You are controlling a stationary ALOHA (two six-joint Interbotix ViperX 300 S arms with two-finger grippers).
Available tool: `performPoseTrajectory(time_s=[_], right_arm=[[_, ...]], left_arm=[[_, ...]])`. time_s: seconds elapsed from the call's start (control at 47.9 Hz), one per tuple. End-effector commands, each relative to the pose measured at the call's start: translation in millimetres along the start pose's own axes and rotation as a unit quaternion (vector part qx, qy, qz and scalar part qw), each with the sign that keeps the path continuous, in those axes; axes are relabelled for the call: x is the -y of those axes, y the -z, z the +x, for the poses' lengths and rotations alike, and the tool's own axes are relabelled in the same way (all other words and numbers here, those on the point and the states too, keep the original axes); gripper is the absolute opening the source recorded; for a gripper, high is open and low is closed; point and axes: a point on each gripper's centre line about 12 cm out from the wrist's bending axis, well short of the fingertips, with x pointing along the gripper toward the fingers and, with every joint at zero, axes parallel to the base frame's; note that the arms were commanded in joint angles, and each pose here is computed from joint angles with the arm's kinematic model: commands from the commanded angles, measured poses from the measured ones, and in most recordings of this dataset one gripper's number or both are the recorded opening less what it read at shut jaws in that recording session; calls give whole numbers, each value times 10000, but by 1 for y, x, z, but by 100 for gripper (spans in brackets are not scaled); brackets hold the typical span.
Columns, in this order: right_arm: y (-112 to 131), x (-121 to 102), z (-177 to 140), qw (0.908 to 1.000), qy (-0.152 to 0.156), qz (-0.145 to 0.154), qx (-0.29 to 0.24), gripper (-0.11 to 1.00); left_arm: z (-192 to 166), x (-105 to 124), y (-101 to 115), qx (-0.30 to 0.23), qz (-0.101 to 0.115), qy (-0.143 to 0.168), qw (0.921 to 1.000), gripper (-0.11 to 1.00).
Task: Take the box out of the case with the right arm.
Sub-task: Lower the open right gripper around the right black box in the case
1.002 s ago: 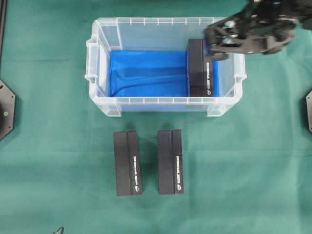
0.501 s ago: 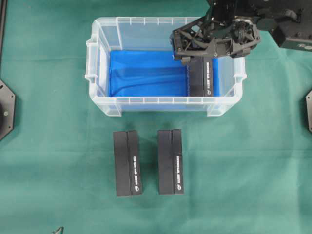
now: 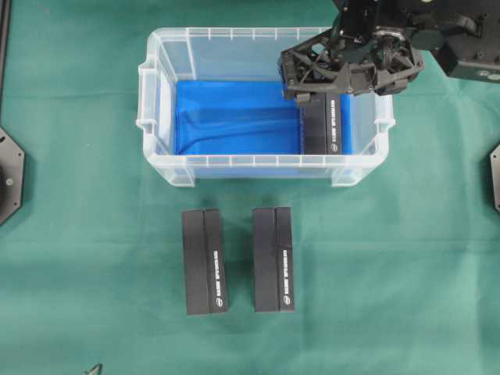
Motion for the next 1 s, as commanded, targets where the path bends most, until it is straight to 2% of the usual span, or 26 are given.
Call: performPoseTrajectory(time_s=[0.0,0.981], right_arm=[[0,-4,-13,9997,-236,-9,35,89],[0,-5,-11,9996,-288,-13,52,89]], left_arm=[[-2,0,-3,47,15,-7,10000,0],[-2,0,-3,55,15,-6,10000,0]])
